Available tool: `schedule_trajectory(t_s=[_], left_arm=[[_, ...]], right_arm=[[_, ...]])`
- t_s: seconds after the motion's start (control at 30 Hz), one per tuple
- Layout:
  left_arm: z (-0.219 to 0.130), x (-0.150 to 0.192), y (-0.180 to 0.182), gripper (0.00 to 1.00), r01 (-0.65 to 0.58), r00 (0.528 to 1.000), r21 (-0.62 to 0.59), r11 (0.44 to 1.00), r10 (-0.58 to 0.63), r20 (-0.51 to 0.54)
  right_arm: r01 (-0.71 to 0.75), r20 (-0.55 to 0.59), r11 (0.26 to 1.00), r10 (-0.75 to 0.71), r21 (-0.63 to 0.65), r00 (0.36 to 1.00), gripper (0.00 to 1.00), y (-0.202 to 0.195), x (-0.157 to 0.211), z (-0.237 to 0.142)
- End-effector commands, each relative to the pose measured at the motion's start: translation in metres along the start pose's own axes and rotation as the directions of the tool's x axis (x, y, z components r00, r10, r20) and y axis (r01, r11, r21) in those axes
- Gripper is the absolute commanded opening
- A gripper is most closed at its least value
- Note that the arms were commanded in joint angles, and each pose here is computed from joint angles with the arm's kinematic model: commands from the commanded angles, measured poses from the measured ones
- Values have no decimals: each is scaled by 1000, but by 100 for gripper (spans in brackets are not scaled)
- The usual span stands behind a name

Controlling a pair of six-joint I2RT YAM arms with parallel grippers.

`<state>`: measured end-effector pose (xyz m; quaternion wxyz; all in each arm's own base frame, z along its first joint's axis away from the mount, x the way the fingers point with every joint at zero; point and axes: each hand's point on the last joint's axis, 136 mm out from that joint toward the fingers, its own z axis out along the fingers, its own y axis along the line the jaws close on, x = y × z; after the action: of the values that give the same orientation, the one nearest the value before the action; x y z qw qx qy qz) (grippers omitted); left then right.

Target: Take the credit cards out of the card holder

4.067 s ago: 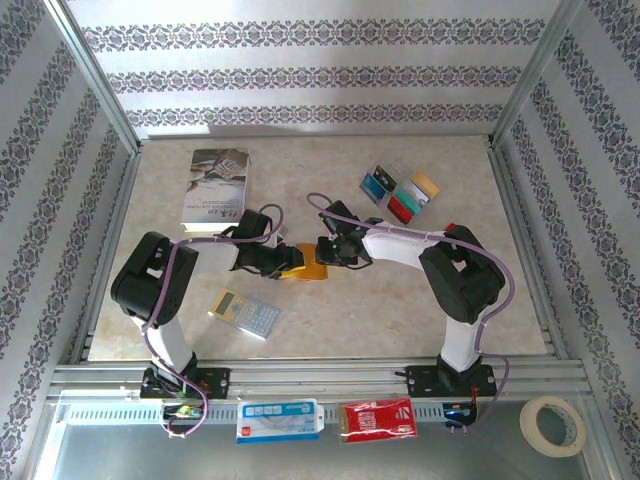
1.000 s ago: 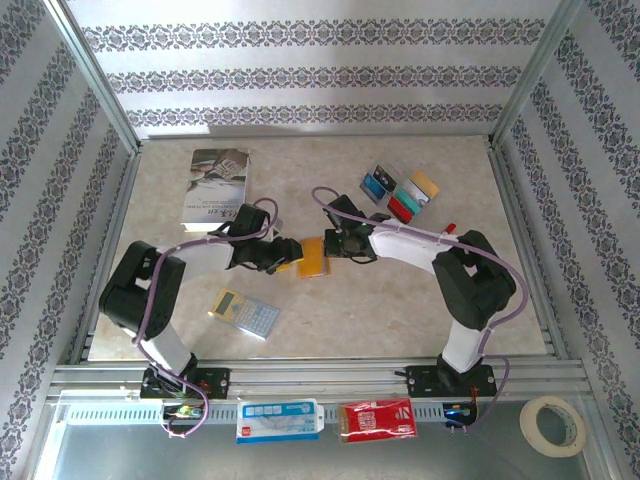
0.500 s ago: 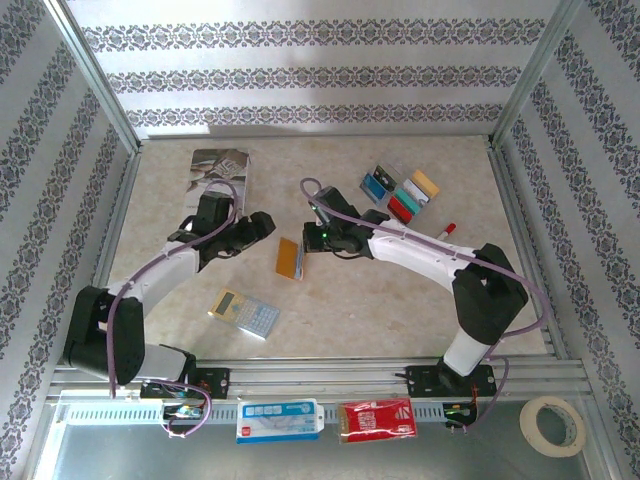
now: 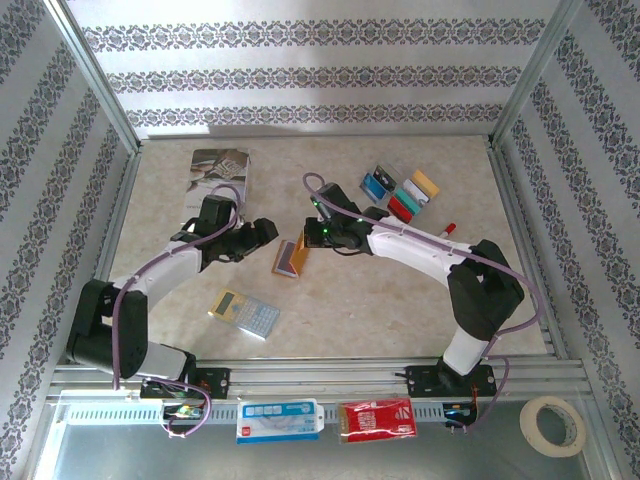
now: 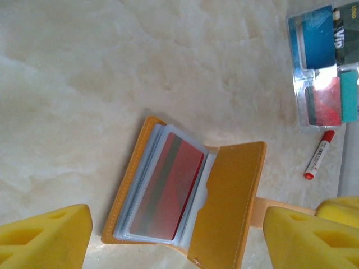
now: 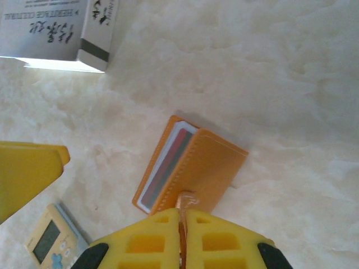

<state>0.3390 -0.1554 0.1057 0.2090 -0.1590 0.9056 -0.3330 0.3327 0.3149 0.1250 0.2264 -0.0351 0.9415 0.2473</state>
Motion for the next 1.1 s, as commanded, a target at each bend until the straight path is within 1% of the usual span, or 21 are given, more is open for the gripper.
schedule_trajectory(t_s=[0.0, 0.13, 0.23, 0.27, 0.5, 0.6, 0.73, 0.9, 0.93, 1.0, 1.07], left_arm=[[8, 12, -1, 78, -26, 998, 31, 999, 28, -52], [19, 20, -3, 71, -43, 995, 50, 998, 47, -85], [29, 26, -10, 61, -59, 991, 69, 996, 67, -117], [33, 28, -12, 61, -64, 989, 75, 995, 73, -130], [58, 45, -38, 45, -129, 971, 105, 986, 147, -188], [70, 53, -47, 36, -141, 965, 114, 984, 162, -208], [84, 60, -55, 29, -142, 958, 135, 981, 171, -232], [102, 66, -63, 19, -141, 947, 153, 978, 178, -267], [104, 67, -63, 19, -139, 945, 155, 978, 177, -274], [109, 69, -64, 17, -139, 943, 157, 978, 179, -281], [112, 70, -64, 16, -137, 940, 159, 978, 179, -291]], right_arm=[[-17, -3, 997, 18, 72, 1000, 8, -27, 5, 1], [-27, -19, 988, 30, 151, 999, 8, -58, 15, 5], [-34, -23, 981, 39, 192, 999, 8, -76, 19, 6], [-38, -24, 979, 43, 201, 999, 8, -81, 20, 6], [-32, -47, 972, 44, 232, 998, 8, -99, 25, 17], [-43, -49, 970, 56, 241, 997, 8, -106, 26, 23], [-66, -31, 971, 75, 229, 997, 8, -108, 25, 25], [-92, 14, 976, 91, 199, 996, 13, -104, 17, 18], [-97, 27, 976, 94, 194, 995, 15, -102, 15, 14], [-113, 57, 975, 104, 189, 993, 22, -101, 9, 4], [-127, 92, 976, 112, 177, 989, 25, -98, 4, -7]])
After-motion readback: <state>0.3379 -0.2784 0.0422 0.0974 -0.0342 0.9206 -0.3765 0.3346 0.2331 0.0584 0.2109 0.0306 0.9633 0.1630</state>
